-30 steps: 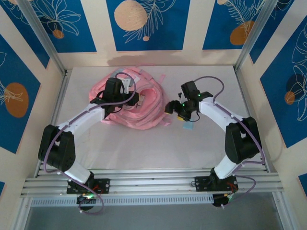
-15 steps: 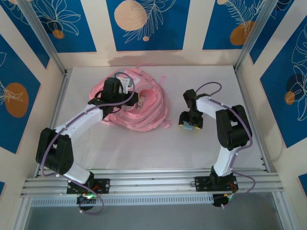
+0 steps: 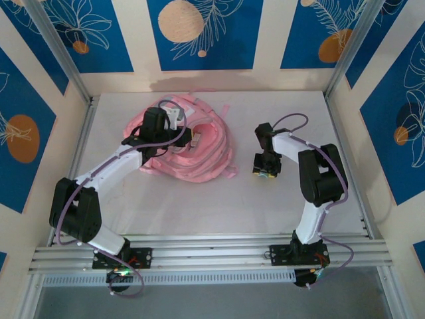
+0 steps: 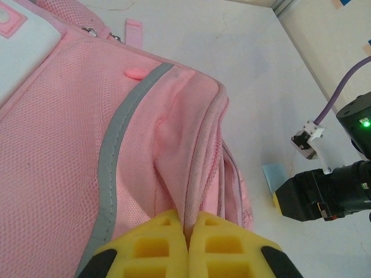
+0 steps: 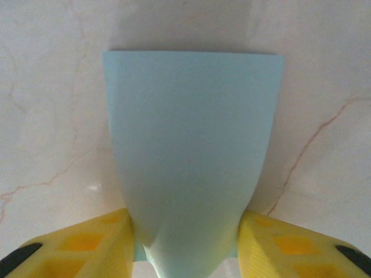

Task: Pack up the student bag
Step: Pick up the loose stationery from the middle-right of the table, then place the loose stationery in the student bag.

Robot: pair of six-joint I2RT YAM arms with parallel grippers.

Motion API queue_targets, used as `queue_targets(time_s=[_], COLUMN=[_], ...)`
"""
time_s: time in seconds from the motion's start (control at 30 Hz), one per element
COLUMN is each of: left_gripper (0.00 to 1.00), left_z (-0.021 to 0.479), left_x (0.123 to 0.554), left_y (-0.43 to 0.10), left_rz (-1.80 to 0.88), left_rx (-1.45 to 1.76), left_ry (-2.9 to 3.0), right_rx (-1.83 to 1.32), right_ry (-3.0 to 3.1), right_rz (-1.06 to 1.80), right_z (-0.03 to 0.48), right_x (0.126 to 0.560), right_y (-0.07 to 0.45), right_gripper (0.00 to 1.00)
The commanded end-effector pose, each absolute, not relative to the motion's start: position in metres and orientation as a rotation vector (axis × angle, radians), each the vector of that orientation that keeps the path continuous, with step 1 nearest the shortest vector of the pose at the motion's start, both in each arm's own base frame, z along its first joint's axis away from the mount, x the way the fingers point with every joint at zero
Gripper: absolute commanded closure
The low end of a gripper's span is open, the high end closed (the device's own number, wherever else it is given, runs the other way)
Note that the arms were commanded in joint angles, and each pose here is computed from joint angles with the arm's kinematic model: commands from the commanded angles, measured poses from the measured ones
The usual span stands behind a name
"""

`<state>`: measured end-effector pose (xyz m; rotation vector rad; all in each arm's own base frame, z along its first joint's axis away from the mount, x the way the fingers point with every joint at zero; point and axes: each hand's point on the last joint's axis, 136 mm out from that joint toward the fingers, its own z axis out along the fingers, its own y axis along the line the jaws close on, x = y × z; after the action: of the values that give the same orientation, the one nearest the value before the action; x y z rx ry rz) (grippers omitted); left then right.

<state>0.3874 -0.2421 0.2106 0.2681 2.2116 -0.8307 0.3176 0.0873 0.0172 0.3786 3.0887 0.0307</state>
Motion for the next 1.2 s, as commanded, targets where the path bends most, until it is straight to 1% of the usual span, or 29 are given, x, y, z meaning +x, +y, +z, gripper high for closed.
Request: queue_targets(time_s=[0.0,0.1,0.17,0.33,0.43,0.6,0.7,0.73,0.77,0.83,0.87,0.9,0.97,1.0,1.03,1.07,1.13,1.17], left_gripper=[1.00,1.00,1.00,1.00,1.00,1.00,1.00,1.00,1.00,1.00,1.00,1.00,1.00,1.00,1.00,1.00,1.00,1.00], left_z=[0.249,0.248,0.249,0.252,0.253,0.256,0.256,0.256,0.257,0.258,0.259,0.260,0.261,0.261,0.262,0.262,0.260,0.259], left_x=[0.384,0.384,0.384,0.384,0.385,0.385,0.384,0.384,0.383,0.383,0.383,0.383,0.383,0.384,0.384,0.384,0.383,0.382], left_y=[-0.261,-0.261,-0.262,-0.264,-0.265,-0.269,-0.271,-0.272,-0.273,-0.274,-0.275,-0.275,-0.277,-0.277,-0.279,-0.280,-0.282,-0.284], left_rz=[-0.949,-0.955,-0.963,-0.983,-0.987,-1.008,-1.020,-1.023,-1.024,-1.028,-1.032,-1.036,-1.045,-1.050,-1.059,-1.064,-1.077,-1.079], left_rx=[0.316,0.309,0.308,0.302,0.301,0.310,0.306,0.305,0.306,0.303,0.302,0.302,0.301,0.300,0.300,0.298,0.297,0.298], left_ry=[2.104,2.105,2.103,2.099,2.096,2.090,2.091,2.090,2.086,2.085,2.081,2.077,2.072,2.072,2.069,2.070,2.069,2.072], right_rx=[0.389,0.365,0.331,0.178,0.061,-0.053,-0.075,-0.066,-0.057,-0.035,-0.034,-0.037,-0.036,-0.032,-0.026,-0.017,0.006,0.015], right_ry=[3.047,3.005,2.975,2.863,2.810,2.749,2.736,2.735,2.729,2.719,2.712,2.707,2.705,2.705,2.706,2.705,2.692,2.681], right_rz=[0.148,0.235,0.363,0.726,0.866,1.069,1.069,1.072,1.088,1.126,1.139,1.147,1.143,1.140,1.134,1.135,1.174,1.201], right_z=[0.035,0.061,0.081,0.129,0.145,0.154,0.153,0.151,0.151,0.150,0.151,0.152,0.153,0.153,0.151,0.149,0.146,0.146], right_x=[0.324,0.326,0.328,0.339,0.346,0.360,0.369,0.371,0.374,0.378,0.378,0.378,0.377,0.375,0.374,0.373,0.372,0.371], right_y=[0.094,0.101,0.117,0.186,0.233,0.302,0.330,0.335,0.338,0.342,0.342,0.342,0.337,0.334,0.331,0.328,0.328,0.329], right_gripper=[0.55,0.56,0.56,0.55,0.55,0.55,0.55,0.53,0.48,0.34,0.30,0.28,0.26,0.27,0.29,0.34,0.53,0.60])
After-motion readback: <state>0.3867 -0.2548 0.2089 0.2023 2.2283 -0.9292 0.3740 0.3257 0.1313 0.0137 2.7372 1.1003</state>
